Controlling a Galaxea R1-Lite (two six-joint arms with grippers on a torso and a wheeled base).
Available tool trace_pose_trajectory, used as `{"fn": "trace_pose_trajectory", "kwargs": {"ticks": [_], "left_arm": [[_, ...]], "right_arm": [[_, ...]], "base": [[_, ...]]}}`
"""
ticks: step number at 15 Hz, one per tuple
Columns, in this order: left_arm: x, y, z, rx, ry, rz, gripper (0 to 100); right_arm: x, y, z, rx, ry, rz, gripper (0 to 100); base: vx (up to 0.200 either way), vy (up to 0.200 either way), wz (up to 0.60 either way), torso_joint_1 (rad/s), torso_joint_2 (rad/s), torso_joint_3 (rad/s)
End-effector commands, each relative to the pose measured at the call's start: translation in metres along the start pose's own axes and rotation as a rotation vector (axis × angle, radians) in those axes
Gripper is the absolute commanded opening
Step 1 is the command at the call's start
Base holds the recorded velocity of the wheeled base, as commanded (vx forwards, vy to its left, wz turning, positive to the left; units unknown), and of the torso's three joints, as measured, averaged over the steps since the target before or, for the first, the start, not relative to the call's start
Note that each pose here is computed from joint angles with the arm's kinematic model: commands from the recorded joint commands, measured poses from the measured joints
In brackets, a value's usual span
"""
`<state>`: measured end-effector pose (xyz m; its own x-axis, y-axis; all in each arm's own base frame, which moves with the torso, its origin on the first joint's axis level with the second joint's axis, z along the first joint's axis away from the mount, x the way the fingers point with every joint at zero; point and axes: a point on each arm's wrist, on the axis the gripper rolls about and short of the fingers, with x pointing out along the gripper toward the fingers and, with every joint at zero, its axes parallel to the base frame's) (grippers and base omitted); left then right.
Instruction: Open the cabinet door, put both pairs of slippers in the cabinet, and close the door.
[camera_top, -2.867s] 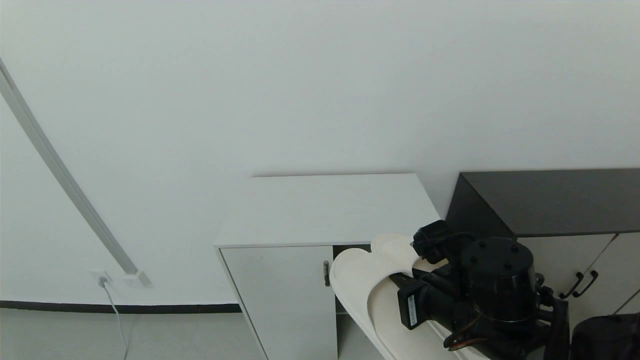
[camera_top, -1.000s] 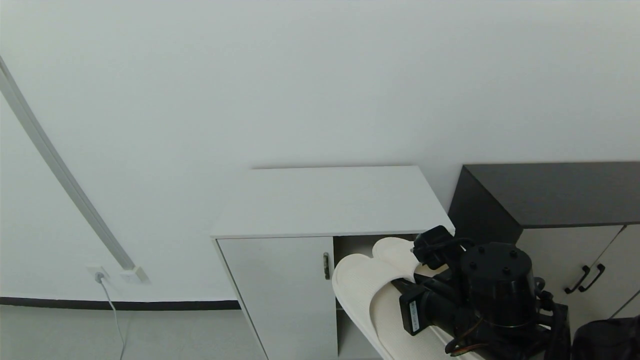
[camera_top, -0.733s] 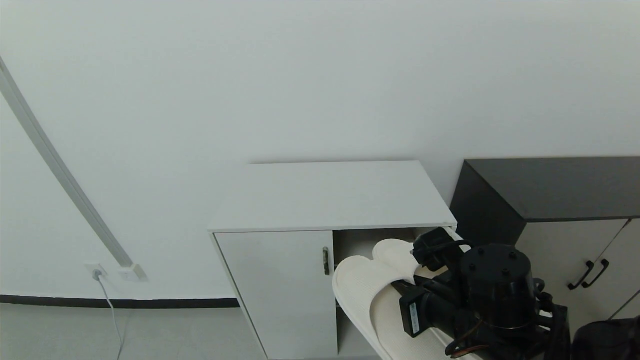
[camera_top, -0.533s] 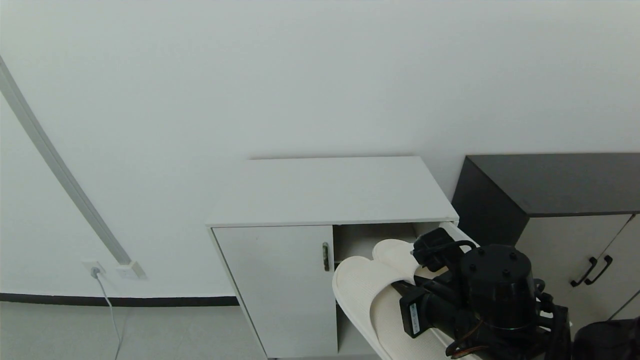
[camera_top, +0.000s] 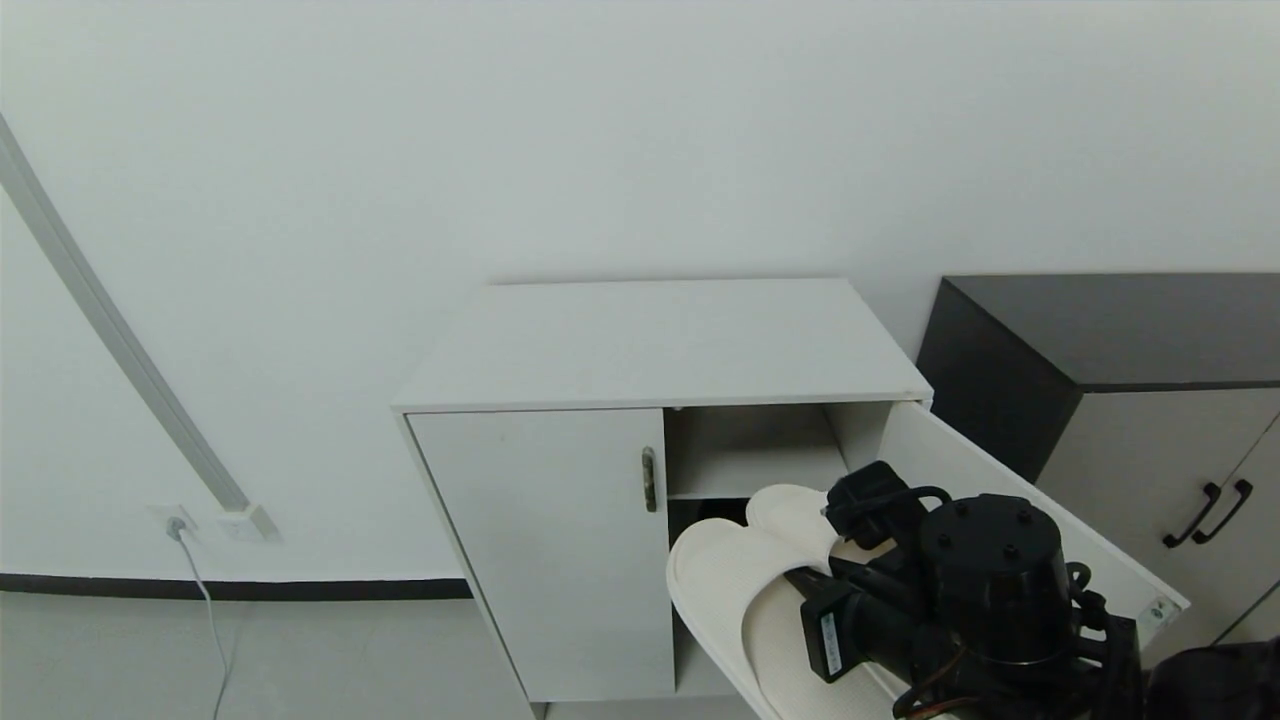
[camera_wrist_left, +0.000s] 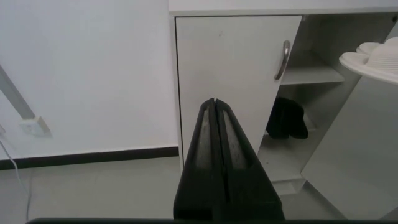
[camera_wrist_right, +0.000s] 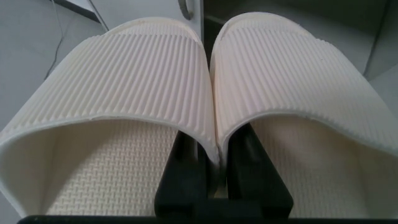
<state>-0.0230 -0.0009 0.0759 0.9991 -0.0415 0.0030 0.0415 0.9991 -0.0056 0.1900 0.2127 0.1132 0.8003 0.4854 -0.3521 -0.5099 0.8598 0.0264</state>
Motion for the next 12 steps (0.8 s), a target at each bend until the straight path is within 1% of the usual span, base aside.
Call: {"fn": "trace_pose_trajectory", "kwargs": {"ticks": [1, 6, 12], "left_arm": [[0.0001, 0.0, 0.0, 0.0, 0.001, 0.0, 0], [0.0001, 0.0, 0.0, -0.002, 0.001, 0.0, 0], [0.0001, 0.0, 0.0, 0.0, 0.001, 0.0, 0]], "right_arm": [[0.0017, 0.0004, -0.0016, -0.001, 0.003, -0.001, 0], [0.0024, 0.0008, -0.0032, -0.003, 0.003, -0.001, 0], [0.0013, 0.0012, -0.0041, -0.004, 0.003, 0.002, 0]], "base": [[0.0, 0.0, 0.0, -0.232, 0.55, 0.33], [0.0, 0.0, 0.0, -0.207, 0.53, 0.322], [0.0, 0.0, 0.0, -0.173, 0.5, 0.322]]}}
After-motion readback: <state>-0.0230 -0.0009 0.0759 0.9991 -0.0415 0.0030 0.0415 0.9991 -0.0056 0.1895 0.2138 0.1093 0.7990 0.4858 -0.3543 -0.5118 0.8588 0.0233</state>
